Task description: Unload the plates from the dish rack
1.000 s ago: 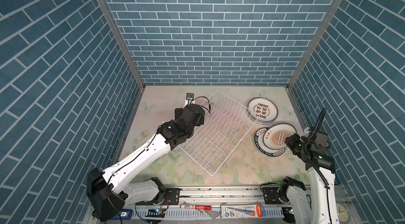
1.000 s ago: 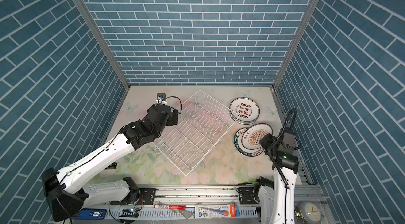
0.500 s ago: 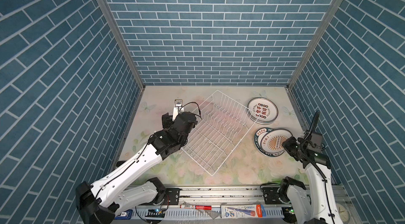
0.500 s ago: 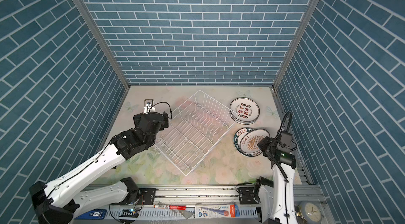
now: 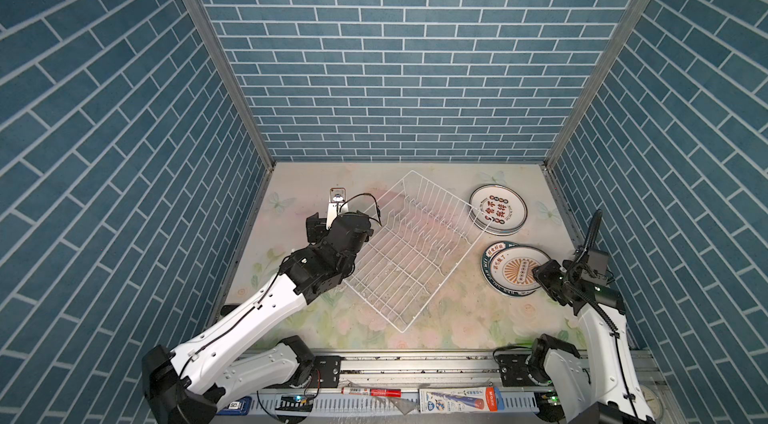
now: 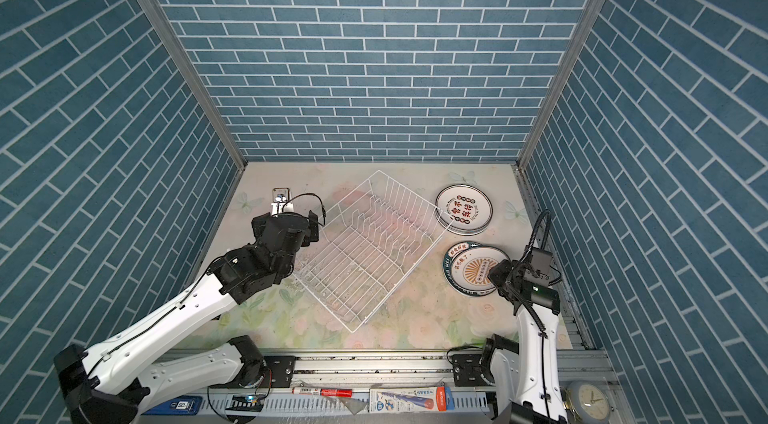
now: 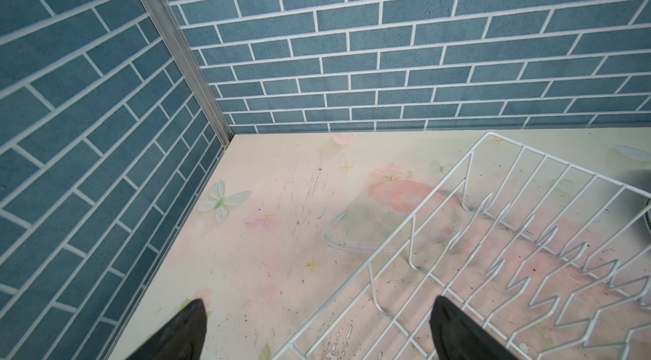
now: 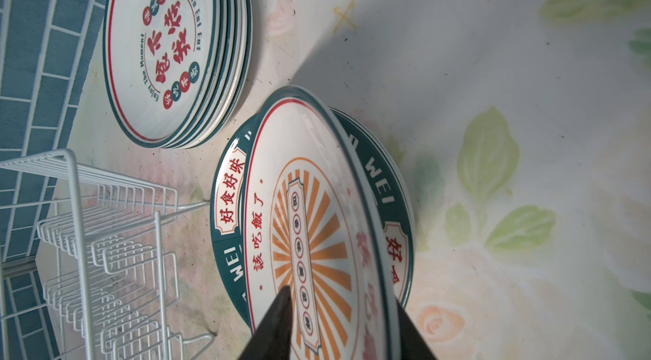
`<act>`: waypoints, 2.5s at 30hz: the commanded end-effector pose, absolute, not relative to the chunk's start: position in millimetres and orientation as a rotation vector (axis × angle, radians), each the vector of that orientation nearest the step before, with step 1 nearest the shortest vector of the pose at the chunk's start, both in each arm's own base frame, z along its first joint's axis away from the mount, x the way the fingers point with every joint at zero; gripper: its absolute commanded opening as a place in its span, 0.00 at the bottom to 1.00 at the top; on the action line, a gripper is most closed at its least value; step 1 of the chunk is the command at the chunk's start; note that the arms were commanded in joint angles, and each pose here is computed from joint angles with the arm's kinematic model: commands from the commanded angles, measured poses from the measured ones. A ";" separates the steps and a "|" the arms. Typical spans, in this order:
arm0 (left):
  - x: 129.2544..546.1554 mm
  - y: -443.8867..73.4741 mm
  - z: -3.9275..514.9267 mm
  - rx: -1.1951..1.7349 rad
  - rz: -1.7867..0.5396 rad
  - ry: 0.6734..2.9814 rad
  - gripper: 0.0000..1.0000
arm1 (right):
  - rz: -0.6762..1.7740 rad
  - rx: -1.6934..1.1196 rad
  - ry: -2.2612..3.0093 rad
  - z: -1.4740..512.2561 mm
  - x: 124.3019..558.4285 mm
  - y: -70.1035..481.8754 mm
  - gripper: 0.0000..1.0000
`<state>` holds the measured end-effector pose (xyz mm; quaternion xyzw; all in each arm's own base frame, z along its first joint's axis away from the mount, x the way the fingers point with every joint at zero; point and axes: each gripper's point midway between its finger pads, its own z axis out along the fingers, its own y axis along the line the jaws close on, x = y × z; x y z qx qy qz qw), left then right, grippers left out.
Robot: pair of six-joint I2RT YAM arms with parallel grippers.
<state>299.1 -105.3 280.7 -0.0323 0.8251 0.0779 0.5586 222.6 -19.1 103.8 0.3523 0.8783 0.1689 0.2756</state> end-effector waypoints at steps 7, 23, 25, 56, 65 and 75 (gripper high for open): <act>299.7 -103.1 269.9 -0.048 0.214 1.952 0.99 | 0.435 0.951 2.397 91.4 220.7 -20.3 0.49; 293.8 -92.2 268.6 -0.069 0.240 1.936 0.99 | 0.354 0.877 2.517 82.8 232.7 -13.2 0.59; 293.6 -92.0 268.2 -0.067 0.243 1.937 0.99 | 0.314 0.876 2.532 82.9 231.5 -15.6 0.61; 349.3 -40.1 244.2 -0.141 0.502 1.755 0.99 | -0.163 0.460 1.895 210.1 348.1 -64.5 0.99; 364.3 -23.1 185.9 0.002 0.521 1.776 0.99 | -0.198 0.055 1.810 163.1 359.6 -35.9 0.99; 372.5 -25.3 133.4 0.115 0.502 1.788 0.99 | -0.182 0.124 1.830 143.6 350.7 -45.6 0.99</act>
